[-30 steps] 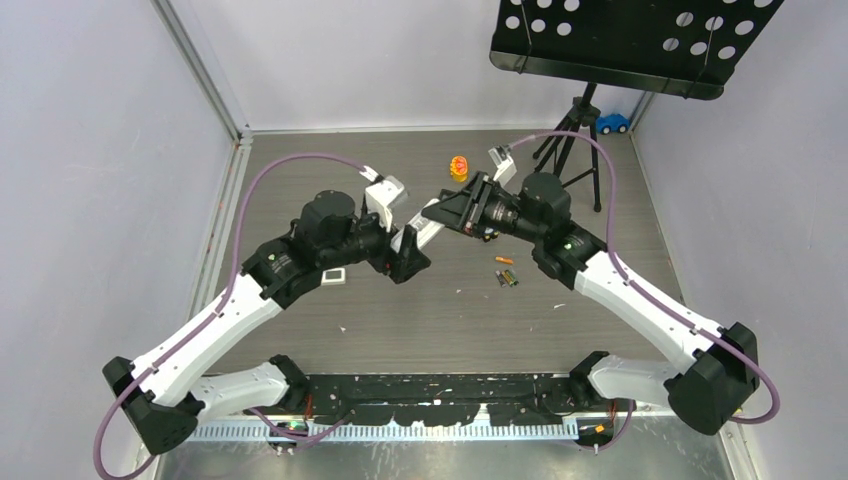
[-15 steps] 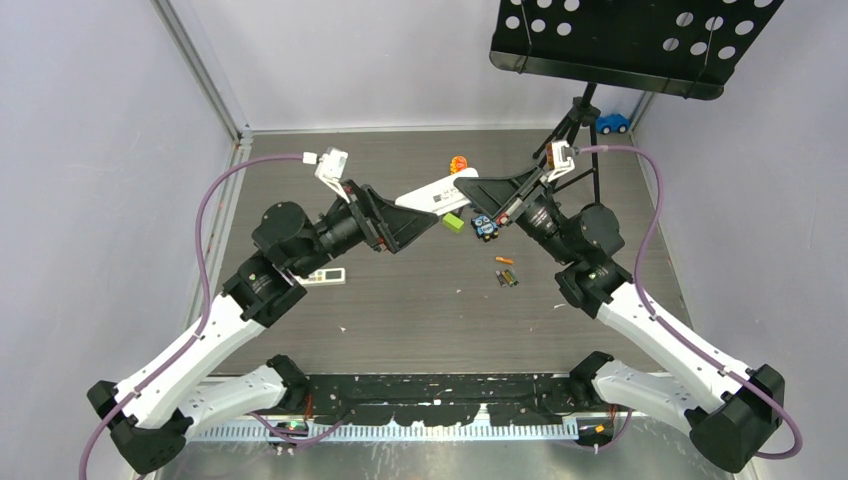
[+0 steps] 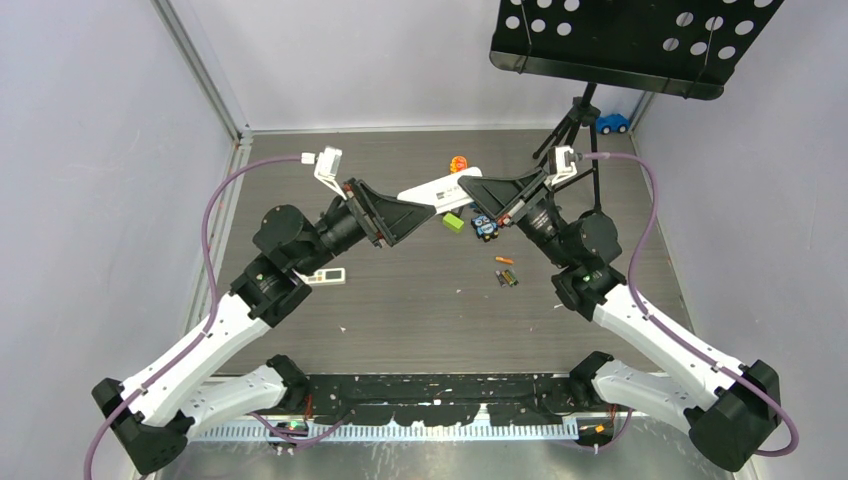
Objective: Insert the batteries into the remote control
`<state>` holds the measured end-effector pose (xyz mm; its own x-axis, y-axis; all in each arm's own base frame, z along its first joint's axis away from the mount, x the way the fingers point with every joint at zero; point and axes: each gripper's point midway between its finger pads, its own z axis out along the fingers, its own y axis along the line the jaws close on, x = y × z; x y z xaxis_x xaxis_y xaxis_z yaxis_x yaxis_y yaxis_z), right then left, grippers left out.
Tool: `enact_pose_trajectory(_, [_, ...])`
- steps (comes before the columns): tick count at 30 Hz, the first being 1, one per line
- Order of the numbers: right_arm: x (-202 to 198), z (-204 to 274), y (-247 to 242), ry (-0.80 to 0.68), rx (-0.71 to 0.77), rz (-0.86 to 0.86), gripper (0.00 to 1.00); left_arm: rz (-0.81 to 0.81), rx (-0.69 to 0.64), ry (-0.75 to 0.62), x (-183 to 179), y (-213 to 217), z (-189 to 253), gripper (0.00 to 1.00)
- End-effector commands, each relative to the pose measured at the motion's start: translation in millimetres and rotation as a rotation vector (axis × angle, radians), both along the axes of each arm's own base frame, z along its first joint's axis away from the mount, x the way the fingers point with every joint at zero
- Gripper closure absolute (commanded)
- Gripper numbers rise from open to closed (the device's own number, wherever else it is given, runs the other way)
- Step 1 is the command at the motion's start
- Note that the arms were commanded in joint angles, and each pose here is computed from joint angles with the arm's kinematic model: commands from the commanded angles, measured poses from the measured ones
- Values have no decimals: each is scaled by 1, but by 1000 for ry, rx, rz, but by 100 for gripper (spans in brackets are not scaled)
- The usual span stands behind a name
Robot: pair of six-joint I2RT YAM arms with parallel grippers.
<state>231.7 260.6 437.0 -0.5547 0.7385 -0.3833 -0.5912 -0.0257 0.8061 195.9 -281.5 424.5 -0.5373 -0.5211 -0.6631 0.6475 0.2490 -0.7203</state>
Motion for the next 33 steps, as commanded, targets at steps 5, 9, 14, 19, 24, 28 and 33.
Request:
enact_pose_trajectory(5, [-12, 23, -9, -74, 89, 7, 88, 51, -88, -6, 8, 10, 18, 44])
enact_pose_trajectory(9, [-12, 23, -8, -75, 101, 21, 88, 33, -108, 20, 11, 9, 15, 53])
enact_pose_trajectory(14, [-13, 21, -4, -79, 103, 42, 88, -8, -155, 59, 15, 8, 16, 60])
enact_pose_trajectory(19, [-9, 13, -1, -63, 94, 45, 88, -49, -193, 102, 21, 6, 12, 64])
enact_pose_trajectory(24, [-6, 7, 0, -46, 88, 40, 88, -84, -206, 116, 23, 3, 8, 85])
enact_pose_trajectory(28, [-1, -2, 1, -18, 49, 21, 82, -86, -184, 106, 24, 2, 2, 100])
enact_pose_trajectory(33, [10, -28, -3, 40, -116, -69, 27, -30, -46, 111, 29, 6, -23, 100])
